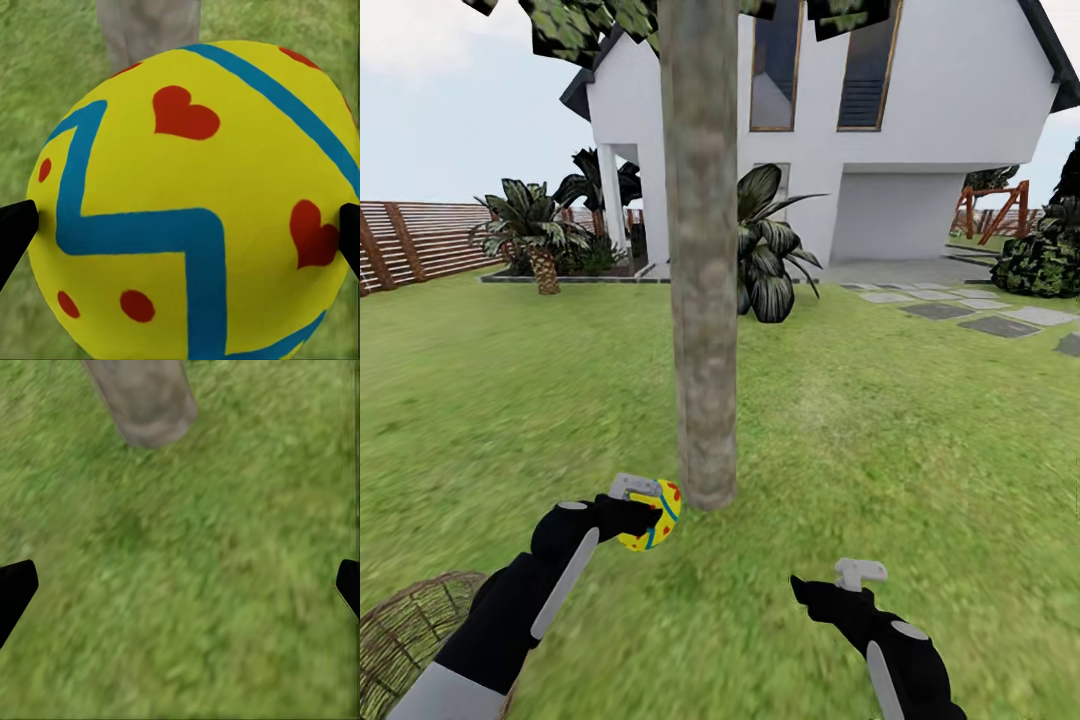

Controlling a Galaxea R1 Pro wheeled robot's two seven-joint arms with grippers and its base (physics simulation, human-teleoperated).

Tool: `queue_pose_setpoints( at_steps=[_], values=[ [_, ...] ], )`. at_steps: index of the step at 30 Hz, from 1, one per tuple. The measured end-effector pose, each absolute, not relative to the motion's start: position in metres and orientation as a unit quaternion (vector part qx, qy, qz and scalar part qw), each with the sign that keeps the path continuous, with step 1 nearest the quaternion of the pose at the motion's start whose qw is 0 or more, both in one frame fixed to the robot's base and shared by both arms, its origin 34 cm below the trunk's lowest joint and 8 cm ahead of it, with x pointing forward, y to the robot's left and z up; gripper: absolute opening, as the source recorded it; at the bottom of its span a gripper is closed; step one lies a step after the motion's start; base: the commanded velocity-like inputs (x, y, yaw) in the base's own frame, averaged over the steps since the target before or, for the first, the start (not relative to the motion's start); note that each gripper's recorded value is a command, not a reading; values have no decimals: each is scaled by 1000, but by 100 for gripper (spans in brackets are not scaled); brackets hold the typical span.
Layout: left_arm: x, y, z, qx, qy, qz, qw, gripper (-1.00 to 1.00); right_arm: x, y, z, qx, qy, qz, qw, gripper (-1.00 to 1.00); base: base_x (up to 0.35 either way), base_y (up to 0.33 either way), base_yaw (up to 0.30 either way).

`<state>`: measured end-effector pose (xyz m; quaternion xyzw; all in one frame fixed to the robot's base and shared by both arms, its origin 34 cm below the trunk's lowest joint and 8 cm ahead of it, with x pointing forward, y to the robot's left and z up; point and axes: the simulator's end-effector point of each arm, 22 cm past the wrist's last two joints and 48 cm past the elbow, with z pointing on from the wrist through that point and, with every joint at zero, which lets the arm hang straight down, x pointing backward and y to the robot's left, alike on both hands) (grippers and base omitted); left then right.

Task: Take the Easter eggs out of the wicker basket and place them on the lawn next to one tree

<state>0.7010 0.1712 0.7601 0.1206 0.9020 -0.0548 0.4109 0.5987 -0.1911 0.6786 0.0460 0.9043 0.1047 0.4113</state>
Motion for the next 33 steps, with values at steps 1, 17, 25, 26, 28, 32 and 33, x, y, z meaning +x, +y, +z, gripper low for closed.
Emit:
queue_pose_setpoints(
  at_steps=[1, 17, 25, 26, 28, 32, 33],
  values=[
    [701, 170, 760, 120, 903, -55, 409, -100, 599, -192, 681, 46, 904, 104, 412, 100, 0, 0, -220],
    [702, 164, 792, 117, 904, -57, 408, -100, 599, -199, 706, 55, 906, 101, 407, 100, 0, 0, -224],
    [703, 164, 811, 117, 902, -56, 412, -100, 599, -198, 721, 55, 906, 102, 407, 100, 0, 0, -225],
    [703, 164, 813, 117, 902, -56, 412, -100, 599, -197, 722, 55, 906, 102, 407, 100, 0, 0, -225],
    [703, 165, 818, 117, 902, -55, 413, -100, 599, -197, 726, 55, 906, 103, 407, 100, 0, 0, -225],
    [703, 163, 827, 120, 900, -55, 415, -100, 599, -197, 734, 54, 906, 103, 408, 100, 0, 0, -225],
    [702, 159, 828, 125, 900, -55, 414, -100, 600, -197, 736, 54, 905, 103, 408, 100, 0, 0, -225]
  ],
)
